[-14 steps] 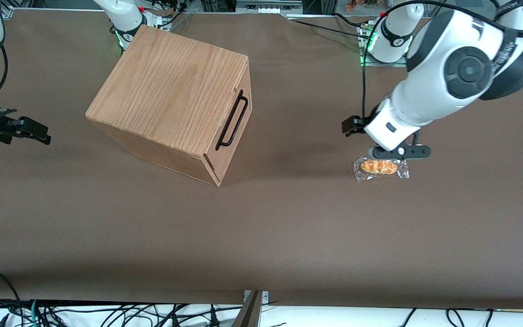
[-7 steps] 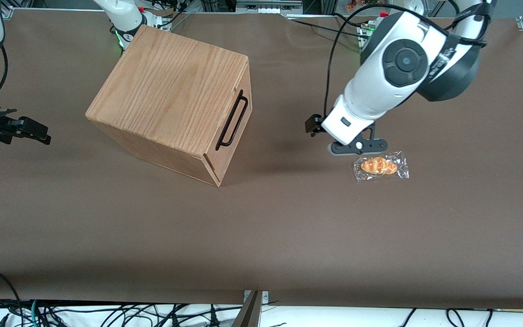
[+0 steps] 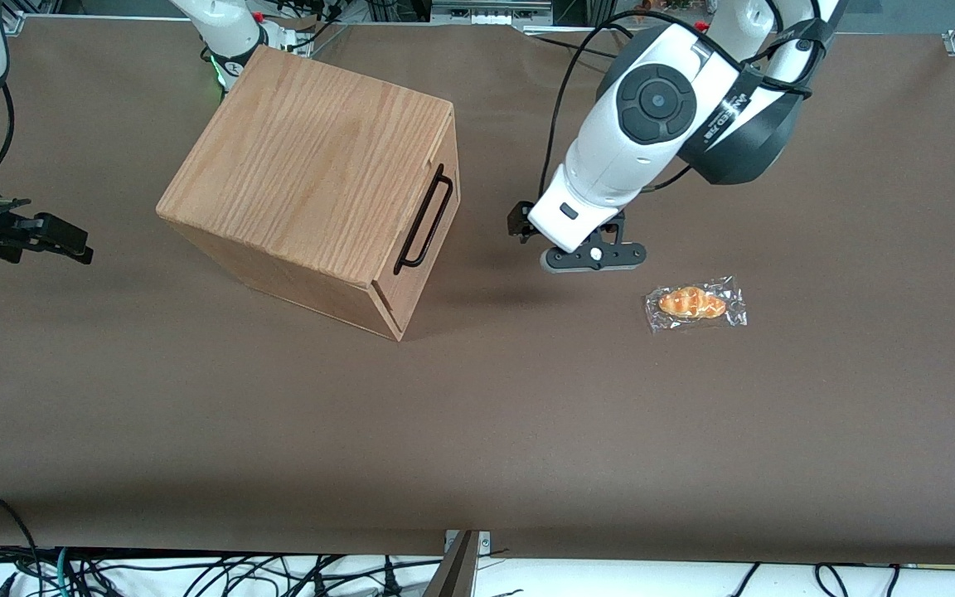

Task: Open top drawer with left arm
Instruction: 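Move the left gripper over the table toward the black drawer handle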

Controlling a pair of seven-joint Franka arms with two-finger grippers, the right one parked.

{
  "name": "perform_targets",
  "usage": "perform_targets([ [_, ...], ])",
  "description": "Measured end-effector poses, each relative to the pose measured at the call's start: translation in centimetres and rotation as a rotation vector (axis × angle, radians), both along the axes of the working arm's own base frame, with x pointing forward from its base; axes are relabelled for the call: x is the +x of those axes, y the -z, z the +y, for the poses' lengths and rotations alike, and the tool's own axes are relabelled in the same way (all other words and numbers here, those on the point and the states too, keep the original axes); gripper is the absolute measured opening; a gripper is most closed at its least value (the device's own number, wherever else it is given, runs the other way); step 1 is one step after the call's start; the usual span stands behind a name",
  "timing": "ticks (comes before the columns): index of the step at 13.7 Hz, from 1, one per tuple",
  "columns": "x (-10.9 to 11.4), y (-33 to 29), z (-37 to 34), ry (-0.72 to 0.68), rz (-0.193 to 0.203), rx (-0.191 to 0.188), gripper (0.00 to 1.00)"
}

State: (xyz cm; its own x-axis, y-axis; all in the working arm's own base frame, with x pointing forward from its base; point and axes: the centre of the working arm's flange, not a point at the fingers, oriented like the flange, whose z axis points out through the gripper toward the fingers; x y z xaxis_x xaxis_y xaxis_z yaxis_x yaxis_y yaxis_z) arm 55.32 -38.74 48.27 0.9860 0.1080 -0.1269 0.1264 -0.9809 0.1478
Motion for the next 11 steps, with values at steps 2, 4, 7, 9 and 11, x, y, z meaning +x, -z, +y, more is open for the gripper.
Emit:
perform_targets([
  [2, -0.2, 0.3, -1.0, -0.001, -0.005, -0.022, 1.0],
  [4, -0.3, 0.7, -2.1, -0.006, -0.021, -0.041, 1.0],
  [7, -0.7, 1.7, -3.8, 0.001, -0.032, -0.06, 1.0],
  [9, -1.1, 2.4, -5.0, 0.006, -0.036, -0.07, 1.0],
  [11, -1.2, 3.2, -5.9, 0.009, -0.036, -0.088, 1.0],
])
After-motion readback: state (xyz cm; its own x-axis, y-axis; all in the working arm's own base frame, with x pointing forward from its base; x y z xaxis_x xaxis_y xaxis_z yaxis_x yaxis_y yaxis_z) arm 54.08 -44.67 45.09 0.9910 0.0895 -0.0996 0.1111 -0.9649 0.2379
